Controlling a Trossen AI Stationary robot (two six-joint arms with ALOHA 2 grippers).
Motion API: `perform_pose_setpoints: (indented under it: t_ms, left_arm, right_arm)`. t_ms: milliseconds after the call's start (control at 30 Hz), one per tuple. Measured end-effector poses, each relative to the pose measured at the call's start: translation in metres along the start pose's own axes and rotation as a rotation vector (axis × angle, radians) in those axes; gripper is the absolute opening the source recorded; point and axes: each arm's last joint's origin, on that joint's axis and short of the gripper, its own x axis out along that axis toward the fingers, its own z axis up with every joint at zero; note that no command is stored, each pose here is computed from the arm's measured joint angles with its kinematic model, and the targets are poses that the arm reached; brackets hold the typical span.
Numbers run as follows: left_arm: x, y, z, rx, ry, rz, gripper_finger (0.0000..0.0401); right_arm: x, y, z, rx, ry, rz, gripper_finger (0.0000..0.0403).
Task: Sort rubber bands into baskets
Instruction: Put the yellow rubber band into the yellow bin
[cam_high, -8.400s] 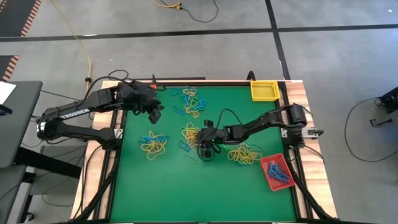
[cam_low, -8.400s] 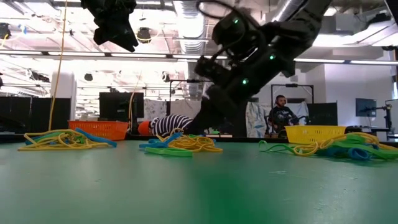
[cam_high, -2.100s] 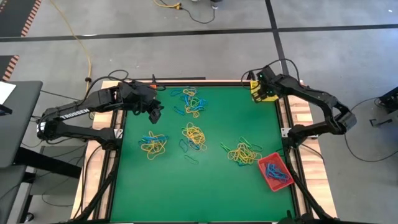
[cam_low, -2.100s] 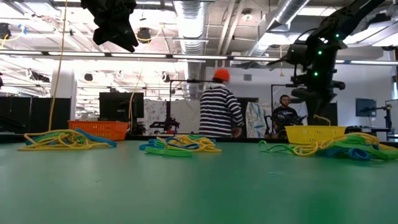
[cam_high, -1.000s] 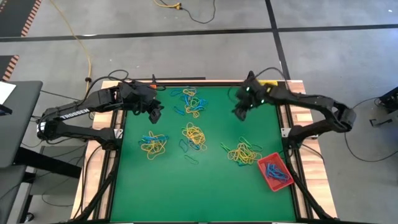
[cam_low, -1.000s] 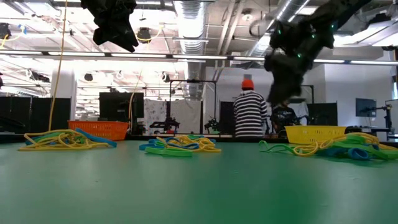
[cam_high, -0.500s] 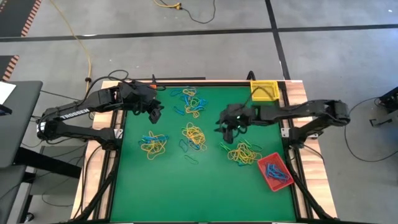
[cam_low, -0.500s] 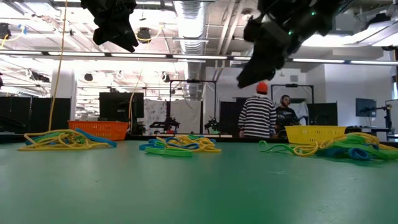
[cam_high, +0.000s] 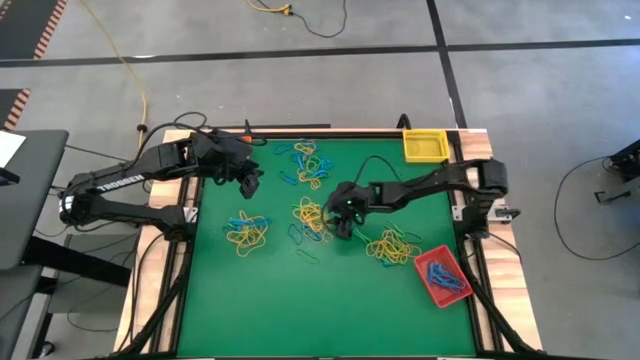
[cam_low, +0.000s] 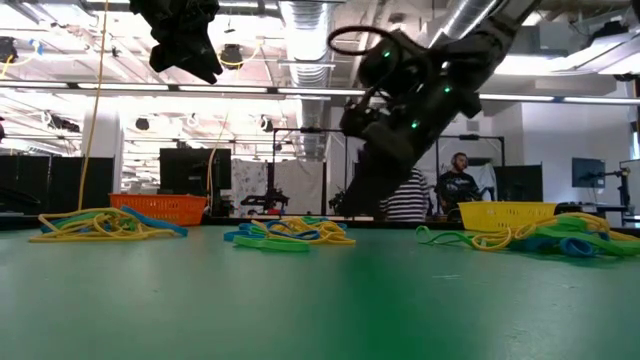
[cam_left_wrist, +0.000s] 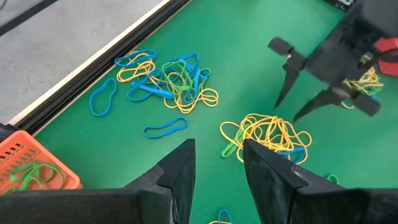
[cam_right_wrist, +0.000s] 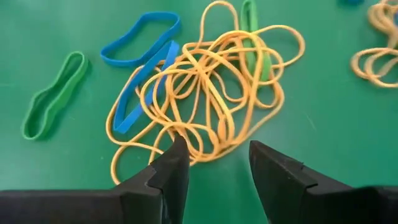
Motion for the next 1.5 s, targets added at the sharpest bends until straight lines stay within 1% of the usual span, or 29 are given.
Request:
perform_pose_setpoints:
  t_ms: [167,233,467,600,733,1000,1100,1233,1300,1500]
  left_arm:
    - [0.000,0.000,0.000,0.000,0.000,0.000,0.0124]
    - [0.000,0.000,0.000,0.000,0.000,0.000,0.0124]
    - [0.000,0.000,0.000,0.000,0.000,0.000,0.0124]
    - [0.000,0.000,0.000,0.000,0.000,0.000,0.0124]
    - [0.000,0.000,0.000,0.000,0.000,0.000,0.0124]
    - [0.000,0.000,0.000,0.000,0.000,0.000,0.0124]
    - [0.000,0.000,0.000,0.000,0.000,0.000,0.0124]
    - [0.000,0.000,0.000,0.000,0.000,0.000,0.0124]
    - [0.000,0.000,0.000,0.000,0.000,0.000,0.0124]
    - [0.000,0.000,0.000,0.000,0.000,0.000,0.0124]
  right_arm:
    - [0.010,-0.002,0.002,-0.007,0.013,-0.022,0.0178]
    - [0.011,-0.001,0.005,-0.017,0.001,-0.020,0.0163]
    - [0.011,-0.001,0.005,-0.029,0.007,-0.016,0.0097]
    - [0.011,-0.001,0.005,-0.020,0.011,-0.017,0.0078]
    - [0.011,-0.002,0.005,-0.018,0.010,-0.020,0.0083]
    - [0.011,-0.001,0.005,-0.017,0.010,-0.018,0.0131]
    - [0.012,-0.001,0.004,-0.016,0.011,-0.017,0.0138]
    - [0.019,-0.002,-0.001,-0.001,0.029,-0.022,0.0136]
    - [0.024,-0.002,0.000,0.000,0.015,-0.023,0.0132]
    - [0.027,-0.002,-0.002,0.000,0.016,-0.024,0.0101]
